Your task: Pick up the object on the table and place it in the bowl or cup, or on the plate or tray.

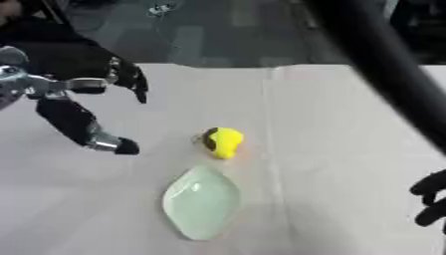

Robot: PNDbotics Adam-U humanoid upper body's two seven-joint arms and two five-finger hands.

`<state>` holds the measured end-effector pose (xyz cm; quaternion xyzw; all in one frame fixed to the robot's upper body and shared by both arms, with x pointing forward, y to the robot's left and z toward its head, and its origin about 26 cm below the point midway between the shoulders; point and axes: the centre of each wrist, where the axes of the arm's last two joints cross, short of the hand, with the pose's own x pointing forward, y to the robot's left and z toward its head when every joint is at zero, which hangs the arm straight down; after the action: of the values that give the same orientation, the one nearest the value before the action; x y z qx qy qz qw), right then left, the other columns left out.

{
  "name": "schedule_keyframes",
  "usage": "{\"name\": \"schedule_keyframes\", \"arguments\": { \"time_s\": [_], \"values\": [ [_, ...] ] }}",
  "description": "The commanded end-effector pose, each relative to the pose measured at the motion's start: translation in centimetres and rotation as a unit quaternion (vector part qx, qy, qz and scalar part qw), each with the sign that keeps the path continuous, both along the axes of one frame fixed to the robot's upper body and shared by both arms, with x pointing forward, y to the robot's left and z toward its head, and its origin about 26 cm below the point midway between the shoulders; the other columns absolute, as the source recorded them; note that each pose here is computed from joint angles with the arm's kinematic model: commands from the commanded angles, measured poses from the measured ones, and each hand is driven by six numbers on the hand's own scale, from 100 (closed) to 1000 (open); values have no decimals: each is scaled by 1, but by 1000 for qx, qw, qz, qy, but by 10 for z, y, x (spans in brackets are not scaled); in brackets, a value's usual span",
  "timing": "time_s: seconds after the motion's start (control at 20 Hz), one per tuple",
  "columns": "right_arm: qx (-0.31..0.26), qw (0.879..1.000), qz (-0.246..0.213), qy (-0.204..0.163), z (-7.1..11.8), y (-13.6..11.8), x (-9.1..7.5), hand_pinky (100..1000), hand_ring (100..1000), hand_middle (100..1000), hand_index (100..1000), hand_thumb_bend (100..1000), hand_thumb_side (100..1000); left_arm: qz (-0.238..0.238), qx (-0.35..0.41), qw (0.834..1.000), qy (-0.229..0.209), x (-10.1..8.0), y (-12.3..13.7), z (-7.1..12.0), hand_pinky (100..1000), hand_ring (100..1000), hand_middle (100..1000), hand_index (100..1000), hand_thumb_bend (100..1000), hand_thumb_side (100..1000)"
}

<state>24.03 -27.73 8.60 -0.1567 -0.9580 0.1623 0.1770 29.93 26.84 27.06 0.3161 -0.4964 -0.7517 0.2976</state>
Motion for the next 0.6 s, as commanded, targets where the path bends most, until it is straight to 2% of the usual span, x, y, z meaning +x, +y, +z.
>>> {"name": "schedule_keyframes", "arguments": {
  "time_s": [0.05, 0.3, 0.6],
  "values": [
    [37, 997, 31, -65, 12, -6, 4, 178, 369, 410, 308, 100, 881, 10, 3, 1000, -20, 6, 4, 8, 894, 753, 763, 762, 600, 793],
    [39, 996, 39, -64, 20, -13, 8, 179, 374, 415, 306, 100, 888, 1, -10, 999, -41, 20, 13, 2, 897, 752, 761, 759, 657, 762],
    [33, 997, 46, -57, 24, -16, 10, 176, 378, 421, 295, 100, 897, -16, -9, 998, -53, 33, 15, -2, 905, 757, 764, 762, 654, 759]
  ]
}}
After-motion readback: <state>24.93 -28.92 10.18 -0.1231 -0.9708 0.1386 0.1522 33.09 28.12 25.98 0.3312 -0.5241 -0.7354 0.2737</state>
